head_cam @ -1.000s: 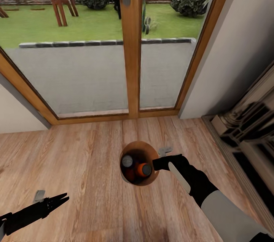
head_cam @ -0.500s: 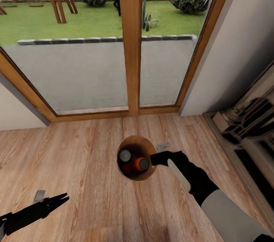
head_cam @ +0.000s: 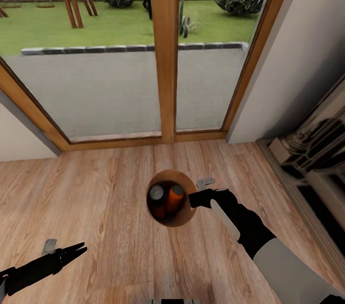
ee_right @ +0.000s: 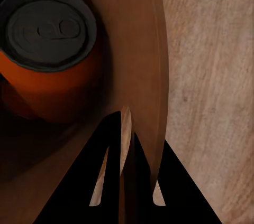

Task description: Put the three can of soda from the living room inside the tash can in the kitchen.

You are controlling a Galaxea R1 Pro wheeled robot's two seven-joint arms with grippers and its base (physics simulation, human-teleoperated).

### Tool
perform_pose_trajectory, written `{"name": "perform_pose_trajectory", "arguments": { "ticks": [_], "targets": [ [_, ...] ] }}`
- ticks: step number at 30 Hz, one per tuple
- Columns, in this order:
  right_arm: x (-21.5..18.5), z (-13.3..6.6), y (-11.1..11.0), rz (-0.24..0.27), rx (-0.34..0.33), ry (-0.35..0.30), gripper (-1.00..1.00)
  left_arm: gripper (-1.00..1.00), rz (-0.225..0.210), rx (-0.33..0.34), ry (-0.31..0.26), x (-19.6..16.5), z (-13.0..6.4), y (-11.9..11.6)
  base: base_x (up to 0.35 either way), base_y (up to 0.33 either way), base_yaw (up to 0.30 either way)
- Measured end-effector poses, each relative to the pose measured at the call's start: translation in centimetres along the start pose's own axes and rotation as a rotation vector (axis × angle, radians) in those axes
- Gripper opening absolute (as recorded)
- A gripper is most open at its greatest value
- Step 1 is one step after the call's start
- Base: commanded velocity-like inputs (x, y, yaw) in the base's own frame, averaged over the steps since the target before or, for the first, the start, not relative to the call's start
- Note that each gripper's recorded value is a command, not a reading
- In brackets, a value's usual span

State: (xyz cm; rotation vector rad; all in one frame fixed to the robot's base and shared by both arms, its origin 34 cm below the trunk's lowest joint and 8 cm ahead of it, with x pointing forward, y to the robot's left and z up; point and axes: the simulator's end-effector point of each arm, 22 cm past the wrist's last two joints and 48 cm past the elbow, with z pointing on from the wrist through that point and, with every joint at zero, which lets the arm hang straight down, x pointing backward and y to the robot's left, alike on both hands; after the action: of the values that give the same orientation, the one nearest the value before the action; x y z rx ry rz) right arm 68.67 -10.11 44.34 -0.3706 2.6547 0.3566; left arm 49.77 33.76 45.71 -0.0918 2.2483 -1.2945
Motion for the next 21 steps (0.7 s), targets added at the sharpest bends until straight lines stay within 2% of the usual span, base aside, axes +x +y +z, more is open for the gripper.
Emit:
{"name": "perform_pose_trajectory", "arguments": {
  "ticks": [21],
  "targets": [
    [2.8,3.5,-0.6,0.000,0.000,0.000,-1.00,1.00,0.000,0.002,-0.001,2.6,1.4,3.4,0.000,0.000,0.000]
  ]
}}
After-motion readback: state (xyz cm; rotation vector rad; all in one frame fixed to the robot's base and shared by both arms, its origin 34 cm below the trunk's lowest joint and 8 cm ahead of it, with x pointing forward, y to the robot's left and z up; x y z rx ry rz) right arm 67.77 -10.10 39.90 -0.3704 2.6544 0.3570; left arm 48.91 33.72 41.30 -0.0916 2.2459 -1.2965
